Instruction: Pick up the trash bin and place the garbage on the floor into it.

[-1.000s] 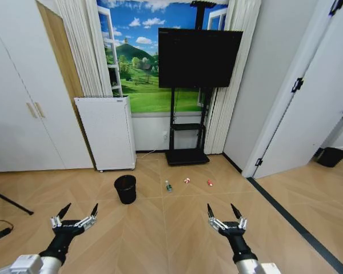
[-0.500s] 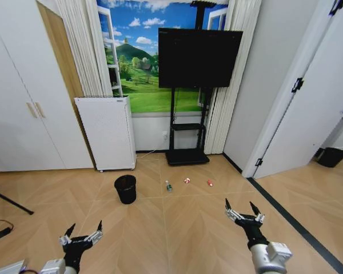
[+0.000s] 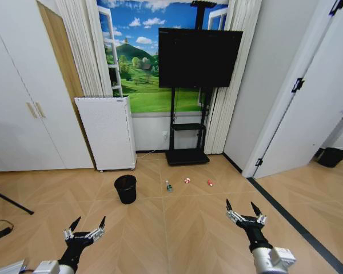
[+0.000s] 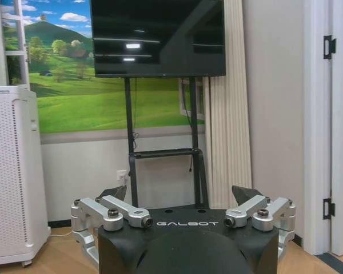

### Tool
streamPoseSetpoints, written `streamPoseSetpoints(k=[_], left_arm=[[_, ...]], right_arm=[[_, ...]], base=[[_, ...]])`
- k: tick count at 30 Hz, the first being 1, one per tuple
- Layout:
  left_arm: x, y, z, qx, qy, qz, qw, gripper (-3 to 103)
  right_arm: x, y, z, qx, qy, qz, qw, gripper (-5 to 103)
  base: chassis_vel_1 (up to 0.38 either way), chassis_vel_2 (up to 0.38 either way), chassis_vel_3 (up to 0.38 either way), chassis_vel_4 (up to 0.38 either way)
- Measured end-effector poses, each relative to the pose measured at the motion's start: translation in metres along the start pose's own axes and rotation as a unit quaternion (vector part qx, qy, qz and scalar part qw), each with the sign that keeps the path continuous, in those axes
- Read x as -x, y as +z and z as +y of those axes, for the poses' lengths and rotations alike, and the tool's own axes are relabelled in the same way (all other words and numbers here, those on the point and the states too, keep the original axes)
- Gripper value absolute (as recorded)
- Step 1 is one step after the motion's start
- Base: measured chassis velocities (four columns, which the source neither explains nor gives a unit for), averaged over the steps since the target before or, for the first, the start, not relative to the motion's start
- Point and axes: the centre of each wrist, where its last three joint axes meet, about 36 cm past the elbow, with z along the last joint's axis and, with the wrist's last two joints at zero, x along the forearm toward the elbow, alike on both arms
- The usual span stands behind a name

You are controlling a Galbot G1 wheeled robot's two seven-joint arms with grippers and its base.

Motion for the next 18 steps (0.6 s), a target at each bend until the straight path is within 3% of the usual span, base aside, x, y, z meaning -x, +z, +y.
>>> streamPoseSetpoints(k=[9,18], left_arm=[[-0.0006,-0.002,-0.0011,0.001,0.005,-0.005,1.0,100],[-0.0014,-0.0016,-0.0009,0.002,0.008,-0.005,1.0,100]], right_arm=[[-0.0033,0.0025,-0.001,-0.005,-0.001,0.002,1.0,100],[-0.0067,0.006,-0.0005,-0.012,0.005,-0.002,1.0,100]], base=[[-0.041,0.028,0.04,-0.021],[-0.184,0.177,0.174,-0.183]])
